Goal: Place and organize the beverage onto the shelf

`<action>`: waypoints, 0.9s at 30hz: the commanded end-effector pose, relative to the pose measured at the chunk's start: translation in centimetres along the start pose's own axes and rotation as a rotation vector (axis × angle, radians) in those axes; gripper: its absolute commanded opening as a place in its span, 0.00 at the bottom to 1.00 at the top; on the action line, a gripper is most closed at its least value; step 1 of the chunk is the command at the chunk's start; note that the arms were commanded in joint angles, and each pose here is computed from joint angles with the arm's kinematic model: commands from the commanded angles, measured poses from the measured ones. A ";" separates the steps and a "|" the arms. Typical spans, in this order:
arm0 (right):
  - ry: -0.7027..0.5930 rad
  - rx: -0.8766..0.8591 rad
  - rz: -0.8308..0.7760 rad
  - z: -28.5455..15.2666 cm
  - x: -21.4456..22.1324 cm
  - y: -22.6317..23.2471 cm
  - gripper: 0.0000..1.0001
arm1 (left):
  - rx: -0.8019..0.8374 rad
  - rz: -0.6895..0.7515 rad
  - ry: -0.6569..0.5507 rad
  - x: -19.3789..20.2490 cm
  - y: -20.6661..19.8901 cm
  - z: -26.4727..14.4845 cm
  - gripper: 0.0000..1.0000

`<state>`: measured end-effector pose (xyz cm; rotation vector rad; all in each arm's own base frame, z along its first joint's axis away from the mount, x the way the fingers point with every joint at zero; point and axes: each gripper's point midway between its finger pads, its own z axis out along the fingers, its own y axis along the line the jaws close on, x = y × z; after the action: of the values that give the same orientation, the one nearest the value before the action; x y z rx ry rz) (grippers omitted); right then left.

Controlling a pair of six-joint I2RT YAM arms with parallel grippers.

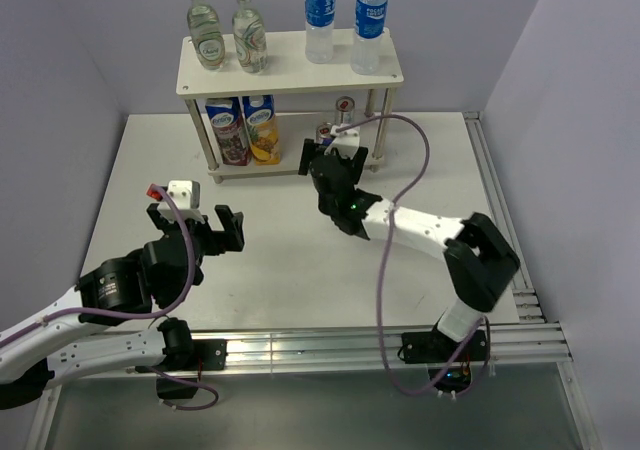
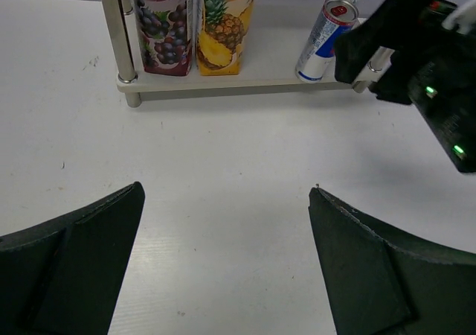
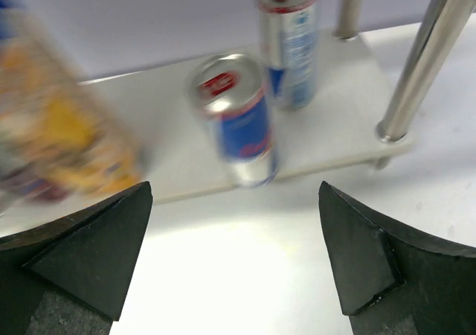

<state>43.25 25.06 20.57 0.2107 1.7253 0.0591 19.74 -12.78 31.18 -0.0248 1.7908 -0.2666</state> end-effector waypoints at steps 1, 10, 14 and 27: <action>-0.036 0.008 0.083 -4.9 -2.3 -0.4 1.00 | -0.004 -0.042 -0.028 -1.2 0.2 -0.4 0.99; 0.042 -0.051 0.090 -11.6 -3.0 -1.4 1.00 | -0.013 -0.054 -0.046 -1.7 0.6 -0.5 0.99; 0.028 -0.138 0.147 -15.9 -6.9 -3.1 1.00 | 0.011 -0.074 -0.055 -2.3 0.1 -0.6 0.99; 0.065 -0.292 0.220 -24.5 -12.7 -11.4 1.00 | 0.063 -0.027 -0.095 -7.1 -3.1 -0.5 0.99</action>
<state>20.52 14.45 36.29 0.2297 1.6768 0.5238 20.56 -14.43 35.49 -0.0184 1.7508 -0.2834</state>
